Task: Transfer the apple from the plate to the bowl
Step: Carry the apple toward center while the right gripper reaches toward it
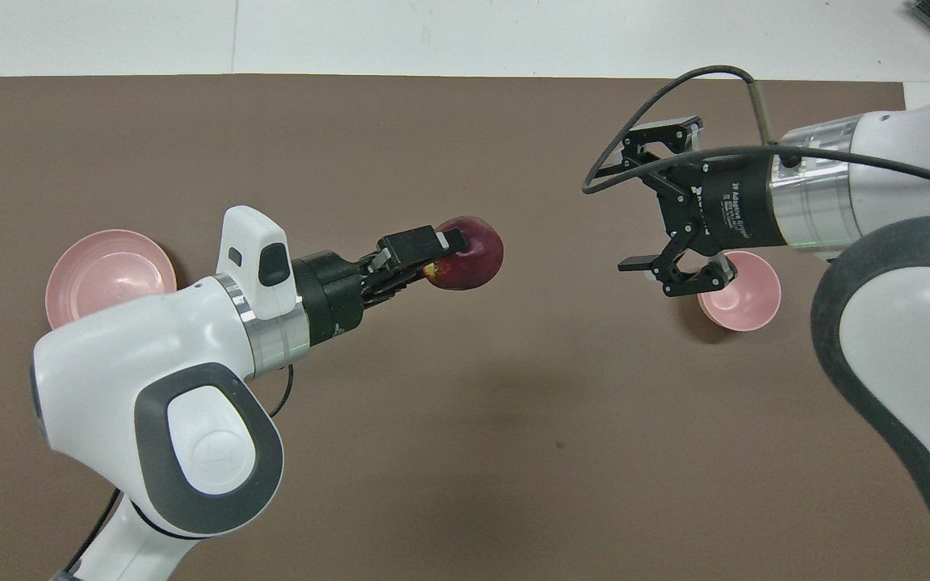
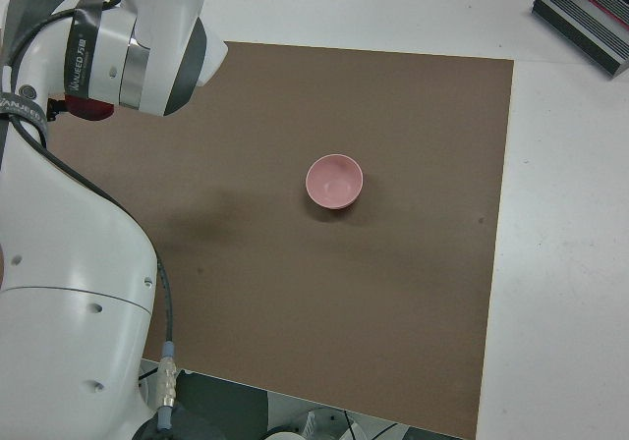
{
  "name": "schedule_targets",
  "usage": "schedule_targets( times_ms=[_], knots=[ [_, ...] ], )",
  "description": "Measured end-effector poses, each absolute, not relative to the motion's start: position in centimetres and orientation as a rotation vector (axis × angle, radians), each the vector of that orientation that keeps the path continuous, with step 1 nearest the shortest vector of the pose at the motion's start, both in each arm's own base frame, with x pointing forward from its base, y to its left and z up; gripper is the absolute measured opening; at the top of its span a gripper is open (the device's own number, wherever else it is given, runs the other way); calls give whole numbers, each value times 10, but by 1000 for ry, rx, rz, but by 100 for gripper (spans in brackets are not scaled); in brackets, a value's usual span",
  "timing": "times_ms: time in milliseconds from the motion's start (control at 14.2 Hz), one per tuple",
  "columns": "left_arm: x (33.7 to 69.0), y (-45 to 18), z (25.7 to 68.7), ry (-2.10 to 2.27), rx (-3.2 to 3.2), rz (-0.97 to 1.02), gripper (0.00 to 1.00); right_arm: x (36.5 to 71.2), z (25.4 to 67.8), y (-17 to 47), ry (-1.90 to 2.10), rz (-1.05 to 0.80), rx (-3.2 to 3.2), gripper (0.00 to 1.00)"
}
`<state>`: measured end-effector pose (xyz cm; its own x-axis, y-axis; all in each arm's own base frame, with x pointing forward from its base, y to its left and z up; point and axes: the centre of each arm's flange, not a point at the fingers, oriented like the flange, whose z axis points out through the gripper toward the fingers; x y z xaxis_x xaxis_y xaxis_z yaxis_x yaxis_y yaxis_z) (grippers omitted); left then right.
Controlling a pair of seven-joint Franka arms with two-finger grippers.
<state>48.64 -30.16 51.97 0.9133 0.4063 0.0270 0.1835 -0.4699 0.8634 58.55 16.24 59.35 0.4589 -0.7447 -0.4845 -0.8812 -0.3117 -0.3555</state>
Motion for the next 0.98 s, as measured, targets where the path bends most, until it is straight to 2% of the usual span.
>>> schedule_targets(
  times_ms=[422,703,984],
  knots=[
    [478,-312,524,461,2053,375,67,579,557,213,1295,486,-2195,100],
    [479,-312,524,461,2053,381,67,574,561,229,1133,448,-2274,100],
    [478,-313,524,458,2054,380,67,589,557,243,1100,434,-2289,100]
  ],
)
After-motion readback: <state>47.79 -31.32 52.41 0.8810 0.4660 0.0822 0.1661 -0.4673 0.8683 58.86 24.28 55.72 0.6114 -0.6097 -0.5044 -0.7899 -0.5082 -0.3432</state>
